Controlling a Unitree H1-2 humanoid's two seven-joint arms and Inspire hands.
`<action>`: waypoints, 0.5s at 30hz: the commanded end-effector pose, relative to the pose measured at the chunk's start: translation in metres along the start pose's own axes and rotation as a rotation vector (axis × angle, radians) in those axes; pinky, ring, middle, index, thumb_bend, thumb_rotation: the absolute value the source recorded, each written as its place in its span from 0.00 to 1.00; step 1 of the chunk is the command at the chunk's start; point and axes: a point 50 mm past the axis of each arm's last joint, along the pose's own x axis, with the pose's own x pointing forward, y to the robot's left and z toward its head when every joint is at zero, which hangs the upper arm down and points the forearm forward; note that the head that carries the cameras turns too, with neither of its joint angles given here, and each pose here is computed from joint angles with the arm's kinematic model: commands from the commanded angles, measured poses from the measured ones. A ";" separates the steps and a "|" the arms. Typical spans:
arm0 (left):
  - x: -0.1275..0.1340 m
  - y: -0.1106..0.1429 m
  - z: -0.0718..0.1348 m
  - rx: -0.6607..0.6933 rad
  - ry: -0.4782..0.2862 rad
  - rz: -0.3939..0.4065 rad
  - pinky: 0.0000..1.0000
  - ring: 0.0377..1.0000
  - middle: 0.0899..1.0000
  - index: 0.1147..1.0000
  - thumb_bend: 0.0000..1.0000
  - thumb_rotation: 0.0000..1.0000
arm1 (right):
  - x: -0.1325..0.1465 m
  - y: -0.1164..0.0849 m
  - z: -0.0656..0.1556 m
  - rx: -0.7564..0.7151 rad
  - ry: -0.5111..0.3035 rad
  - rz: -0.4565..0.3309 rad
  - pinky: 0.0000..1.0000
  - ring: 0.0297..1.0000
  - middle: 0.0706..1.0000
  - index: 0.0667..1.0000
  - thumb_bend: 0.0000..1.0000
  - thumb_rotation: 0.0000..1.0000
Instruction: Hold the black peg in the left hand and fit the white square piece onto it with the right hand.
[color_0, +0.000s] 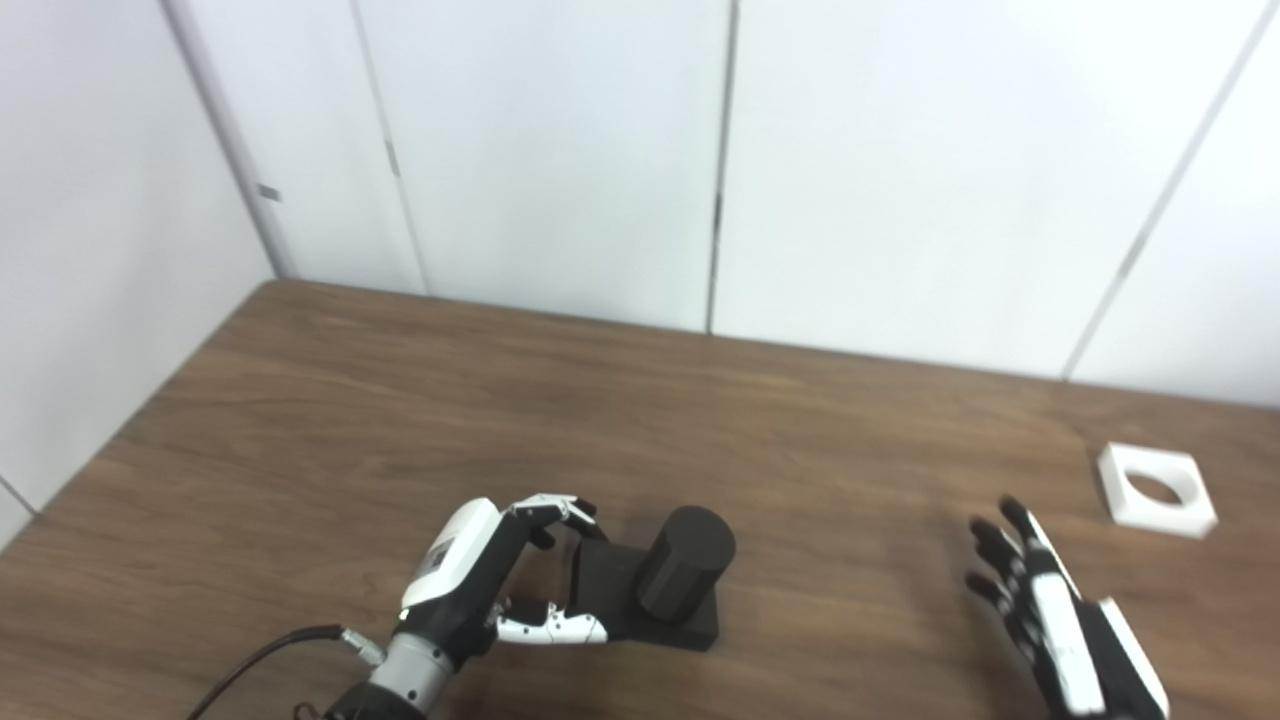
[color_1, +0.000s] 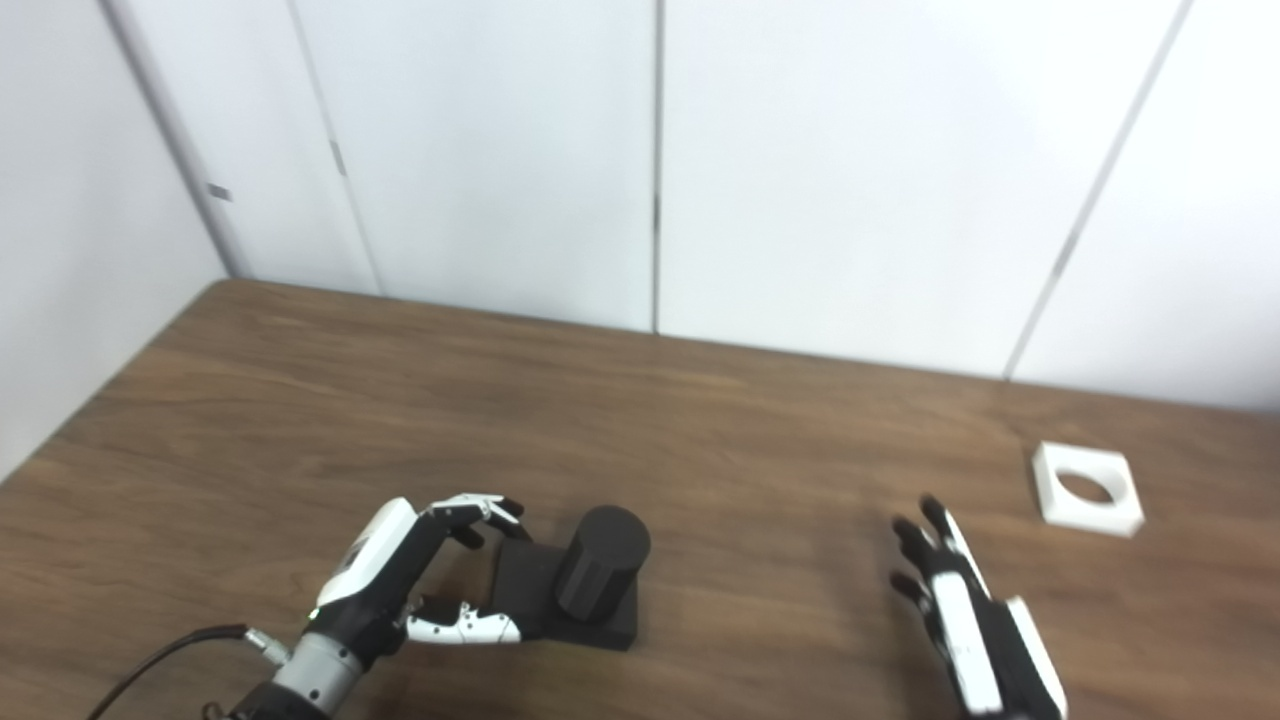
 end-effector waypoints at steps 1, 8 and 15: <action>-0.004 0.002 0.014 0.005 -0.104 0.004 0.69 0.80 0.76 0.42 0.51 0.05 | -0.020 0.005 -0.005 0.001 0.005 -0.013 0.86 0.94 0.92 0.97 0.45 1.00; -0.018 -0.023 0.012 0.014 -0.135 -0.073 0.70 0.81 0.76 0.42 0.51 0.05 | -0.017 0.011 -0.001 0.012 0.004 -0.019 0.82 0.92 0.90 0.96 0.49 1.00; -0.020 -0.039 0.011 0.073 -0.168 -0.126 0.69 0.81 0.76 0.42 0.51 0.05 | -0.015 0.016 0.004 0.010 0.006 -0.023 0.82 0.92 0.90 0.95 0.49 1.00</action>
